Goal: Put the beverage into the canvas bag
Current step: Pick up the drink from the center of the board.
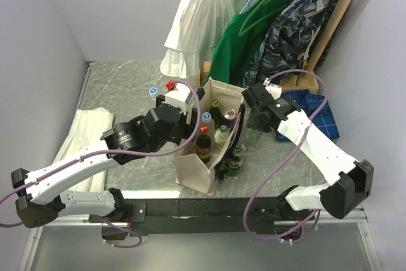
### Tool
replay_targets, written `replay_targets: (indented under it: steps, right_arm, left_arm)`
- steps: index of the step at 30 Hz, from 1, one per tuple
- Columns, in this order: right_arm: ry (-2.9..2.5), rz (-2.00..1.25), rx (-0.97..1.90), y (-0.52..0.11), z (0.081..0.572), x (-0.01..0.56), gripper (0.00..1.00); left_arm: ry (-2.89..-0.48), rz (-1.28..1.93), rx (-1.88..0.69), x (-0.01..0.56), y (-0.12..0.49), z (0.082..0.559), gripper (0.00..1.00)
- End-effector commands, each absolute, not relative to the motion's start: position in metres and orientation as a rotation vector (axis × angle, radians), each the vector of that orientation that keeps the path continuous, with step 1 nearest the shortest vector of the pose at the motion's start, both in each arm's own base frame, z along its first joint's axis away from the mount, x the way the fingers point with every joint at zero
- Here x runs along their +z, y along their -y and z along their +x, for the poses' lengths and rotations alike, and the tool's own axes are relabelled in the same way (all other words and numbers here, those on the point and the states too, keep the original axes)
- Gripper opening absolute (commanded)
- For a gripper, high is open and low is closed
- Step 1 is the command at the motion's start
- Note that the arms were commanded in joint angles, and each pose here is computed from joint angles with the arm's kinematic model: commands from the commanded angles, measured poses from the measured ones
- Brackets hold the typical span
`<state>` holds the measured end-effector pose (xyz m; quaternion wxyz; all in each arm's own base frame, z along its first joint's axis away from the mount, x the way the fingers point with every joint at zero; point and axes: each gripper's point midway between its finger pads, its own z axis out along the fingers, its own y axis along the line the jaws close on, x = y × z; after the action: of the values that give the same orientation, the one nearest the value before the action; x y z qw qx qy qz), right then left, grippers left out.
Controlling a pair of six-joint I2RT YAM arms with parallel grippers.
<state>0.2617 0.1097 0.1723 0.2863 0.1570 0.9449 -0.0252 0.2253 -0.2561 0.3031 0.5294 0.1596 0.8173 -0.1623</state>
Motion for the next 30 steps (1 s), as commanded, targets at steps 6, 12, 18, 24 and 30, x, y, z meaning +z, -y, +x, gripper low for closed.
replay_targets:
  steps: [6, 12, 18, 24, 30]
  right_arm:
    - [-2.283, 0.492, 0.046, -0.094, 0.263, 0.256, 0.00]
    - [-2.260, 0.504, 0.047, -0.087, 0.256, 0.268, 0.00]
    - [-2.238, 0.513, 0.048, -0.081, 0.251, 0.278, 0.00]
    - [-2.230, 0.498, 0.027, -0.076, 0.249, 0.287, 0.00]
    - [-2.216, 0.467, 0.035, -0.076, 0.249, 0.298, 0.00]
  left_arm:
    - [-2.088, 0.372, -0.448, 0.285, 0.237, 0.201, 0.77]
    - [-2.145, 0.391, -0.480, 0.273, 0.231, 0.187, 0.66]
    - [-2.208, 0.435, -0.507, 0.254, 0.233, 0.175, 0.53]
    - [-2.221, 0.430, -0.473, 0.249, 0.229, 0.177, 0.34]
    - [-2.207, 0.411, -0.461, 0.255, 0.228, 0.180, 0.15]
